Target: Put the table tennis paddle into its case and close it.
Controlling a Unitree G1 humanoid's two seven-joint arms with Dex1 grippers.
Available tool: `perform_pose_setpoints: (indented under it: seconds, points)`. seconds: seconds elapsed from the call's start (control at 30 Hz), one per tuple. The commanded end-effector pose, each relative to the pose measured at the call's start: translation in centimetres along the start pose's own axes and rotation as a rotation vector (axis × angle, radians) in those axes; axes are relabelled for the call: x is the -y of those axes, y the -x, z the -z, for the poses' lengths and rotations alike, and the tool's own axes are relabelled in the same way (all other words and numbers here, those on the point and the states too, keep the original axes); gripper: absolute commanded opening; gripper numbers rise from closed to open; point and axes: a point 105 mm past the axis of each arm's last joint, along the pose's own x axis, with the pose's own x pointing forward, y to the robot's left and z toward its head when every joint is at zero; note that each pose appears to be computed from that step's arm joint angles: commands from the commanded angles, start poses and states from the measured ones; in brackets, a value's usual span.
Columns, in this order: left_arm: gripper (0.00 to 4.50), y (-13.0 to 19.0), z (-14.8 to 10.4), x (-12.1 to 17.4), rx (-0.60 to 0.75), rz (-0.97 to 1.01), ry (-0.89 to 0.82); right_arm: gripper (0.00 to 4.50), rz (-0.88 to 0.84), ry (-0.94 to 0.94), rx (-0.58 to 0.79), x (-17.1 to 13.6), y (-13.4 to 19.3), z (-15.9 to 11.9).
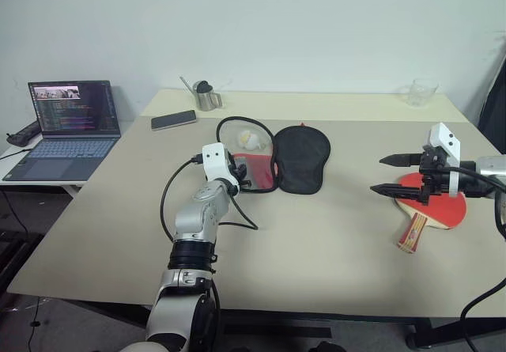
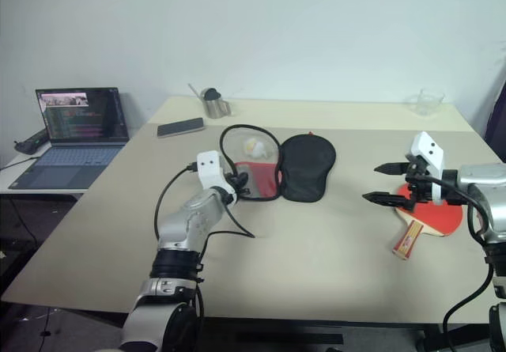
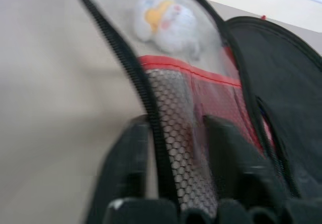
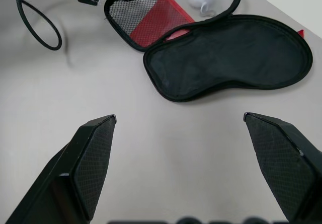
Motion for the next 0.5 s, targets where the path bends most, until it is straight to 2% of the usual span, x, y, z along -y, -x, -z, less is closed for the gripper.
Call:
perform_pose_setpoints:
  seconds: [0.03,0.07,0.23,0.43,0.5]
  points:
    - [3.17,0.4,-2.3,0.0,0.070,0.022,-0.076,4.50,0.021,0.035,0.032,0.0,0.9,-1.3]
    - [3.49,0.6,-2.6,-0.1,0.072,0.053,-0.097,4.50,0.026,0.031,0.027,0.0,1.0,-1.2]
    - [3.49,3.0,-3.9,-1.7,0.064,0.230,-0.273,4.50,0.179,-0.041,-0.031,1.3,2.0,-0.1]
    - [3.49,9.1,-3.2,-3.8,-0.059,0.553,-0.473,4.50,0.336,-0.139,-0.079,0.7,3.4,1.5]
    - [3.49,10.3,-3.3,-4.0,-0.065,0.634,-0.527,4.50,0.435,-0.190,-0.111,0.9,4.1,2.2]
